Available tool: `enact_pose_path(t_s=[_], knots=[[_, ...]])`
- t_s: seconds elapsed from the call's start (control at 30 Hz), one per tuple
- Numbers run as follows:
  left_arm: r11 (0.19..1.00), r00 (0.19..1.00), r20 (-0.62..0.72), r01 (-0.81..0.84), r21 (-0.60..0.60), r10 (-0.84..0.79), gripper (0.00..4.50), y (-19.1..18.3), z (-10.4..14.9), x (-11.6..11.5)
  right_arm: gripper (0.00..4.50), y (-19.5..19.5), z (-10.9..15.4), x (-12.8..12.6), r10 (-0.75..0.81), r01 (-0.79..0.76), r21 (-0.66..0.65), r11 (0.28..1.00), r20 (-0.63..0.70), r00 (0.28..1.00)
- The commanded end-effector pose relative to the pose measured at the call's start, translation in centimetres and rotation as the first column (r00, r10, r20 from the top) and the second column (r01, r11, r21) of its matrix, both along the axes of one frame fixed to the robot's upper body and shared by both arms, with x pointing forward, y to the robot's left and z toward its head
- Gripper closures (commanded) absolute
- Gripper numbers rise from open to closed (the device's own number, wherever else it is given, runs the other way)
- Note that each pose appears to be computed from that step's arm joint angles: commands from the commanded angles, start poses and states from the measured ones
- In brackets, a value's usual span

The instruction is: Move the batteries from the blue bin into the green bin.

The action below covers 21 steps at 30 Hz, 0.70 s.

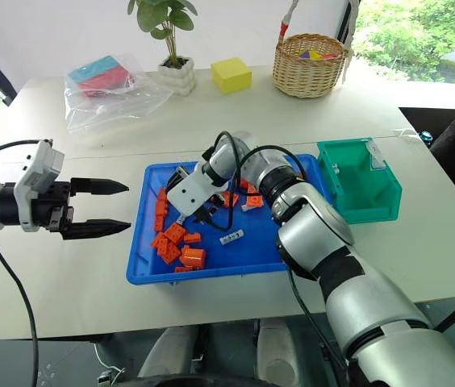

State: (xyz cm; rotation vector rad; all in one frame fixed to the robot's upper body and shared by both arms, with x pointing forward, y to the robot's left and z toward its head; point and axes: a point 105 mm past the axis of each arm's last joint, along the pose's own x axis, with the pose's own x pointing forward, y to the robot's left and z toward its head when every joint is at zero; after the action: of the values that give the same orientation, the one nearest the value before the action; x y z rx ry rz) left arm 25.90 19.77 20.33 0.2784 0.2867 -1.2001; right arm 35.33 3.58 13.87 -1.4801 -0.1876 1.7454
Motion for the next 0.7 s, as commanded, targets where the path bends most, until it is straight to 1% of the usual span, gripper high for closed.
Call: enact_pose_path(t_s=[0.03,0.27,0.3,0.33,0.37,0.47,0.5,0.57,0.6,0.7], knots=[[1.0,0.998,0.055,0.014,0.009,-0.014,0.0,0.1,1.4,-0.5,0.03,0.8,0.4,-0.1,0.0,0.0,0.042,0.999,0.004,1.0],[1.0,0.998,0.066,0.017,0.005,-0.017,0.0,-0.1,1.5,-0.5,0.03,0.3,-0.6,0.1,-0.049,0.051,0.036,0.998,-0.058,0.997],[1.0,0.998,0.066,0.017,0.005,-0.017,0.0,-0.2,1.5,-0.5,0.41,0.2,-0.7,0.1,-0.057,0.06,0.031,0.998,-0.069,0.996],[1.0,0.998,0.065,0.017,0.004,-0.017,0.0,-0.2,1.5,-0.4,0.6,0.0,-0.8,0.1,-0.064,0.066,0.027,0.997,-0.077,0.995],[1.0,0.998,0.065,0.016,0.003,-0.016,0.0,-0.2,1.5,-0.4,0.96,-0.2,-0.9,0.2,-0.07,0.072,0.02,0.997,-0.084,0.994],[1.0,0.998,0.067,0.014,-0.001,-0.014,0.0,-0.2,1.5,-0.4,2.43,-0.7,-1.1,0.2,-0.079,0.08,0.004,0.997,-0.1,0.992],[1.0,0.998,0.068,0.013,-0.002,-0.013,0.0,-0.2,1.5,-0.3,3.01,-0.8,-1.1,0.2,-0.083,0.084,0.002,0.996,-0.113,0.99],[1.0,0.998,0.07,0.013,-0.004,-0.013,0.0,-0.3,1.5,-0.2,4.04,-1.0,-1.0,0.1,-0.093,0.095,0.007,0.995,-0.139,0.986],[1.0,0.997,0.07,0.013,-0.005,-0.013,0.0,-0.3,1.5,-0.1,4.38,-1.1,-1.0,0.1,-0.1,0.102,0.006,0.995,-0.156,0.983],[1.0,0.997,0.071,0.015,-0.007,-0.014,0.0,-0.3,1.5,0.0,4.4,-1.8,-0.7,-0.1,-0.105,0.107,0.001,0.994,-0.204,0.973]])
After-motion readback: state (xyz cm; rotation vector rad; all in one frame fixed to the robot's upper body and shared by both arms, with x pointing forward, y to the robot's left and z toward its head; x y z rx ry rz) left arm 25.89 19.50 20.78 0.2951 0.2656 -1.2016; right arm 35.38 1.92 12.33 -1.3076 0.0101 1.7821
